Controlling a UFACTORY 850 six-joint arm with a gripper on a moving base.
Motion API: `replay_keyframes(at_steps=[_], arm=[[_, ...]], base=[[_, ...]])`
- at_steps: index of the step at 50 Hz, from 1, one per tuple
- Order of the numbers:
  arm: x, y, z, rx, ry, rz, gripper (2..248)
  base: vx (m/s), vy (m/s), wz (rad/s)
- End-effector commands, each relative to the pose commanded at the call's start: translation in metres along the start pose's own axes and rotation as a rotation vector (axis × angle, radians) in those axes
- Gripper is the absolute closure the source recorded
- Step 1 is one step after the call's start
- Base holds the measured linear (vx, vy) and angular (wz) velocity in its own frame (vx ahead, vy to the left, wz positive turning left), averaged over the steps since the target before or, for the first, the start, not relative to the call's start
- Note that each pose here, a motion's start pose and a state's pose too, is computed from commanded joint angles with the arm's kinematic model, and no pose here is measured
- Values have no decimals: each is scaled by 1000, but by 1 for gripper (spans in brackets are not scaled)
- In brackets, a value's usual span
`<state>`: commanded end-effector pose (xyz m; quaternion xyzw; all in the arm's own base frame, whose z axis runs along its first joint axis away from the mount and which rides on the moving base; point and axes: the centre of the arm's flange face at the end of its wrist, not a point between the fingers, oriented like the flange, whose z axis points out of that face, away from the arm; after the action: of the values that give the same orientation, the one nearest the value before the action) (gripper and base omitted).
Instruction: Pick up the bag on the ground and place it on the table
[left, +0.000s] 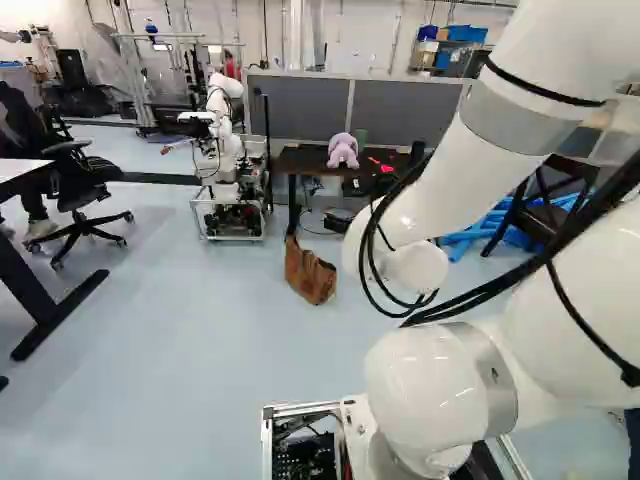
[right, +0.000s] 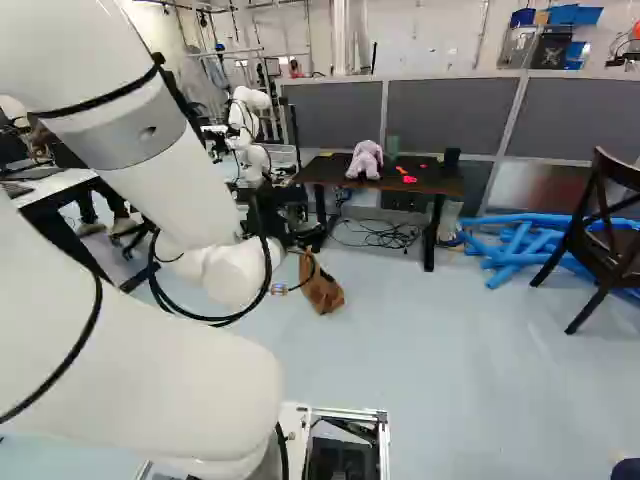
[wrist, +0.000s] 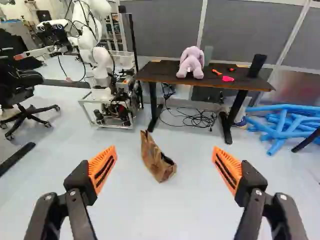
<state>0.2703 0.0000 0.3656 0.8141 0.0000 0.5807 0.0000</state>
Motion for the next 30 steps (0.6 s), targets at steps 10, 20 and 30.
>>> replay_keyframes(at_steps=[10,20,30], arm=[[0,0,0,0,0,0,3],[0,0,0,0,0,0,3],[0,0,0,0,0,0,3]], base=[[82,29,40],[101,3,-5],[100,3,-4]])
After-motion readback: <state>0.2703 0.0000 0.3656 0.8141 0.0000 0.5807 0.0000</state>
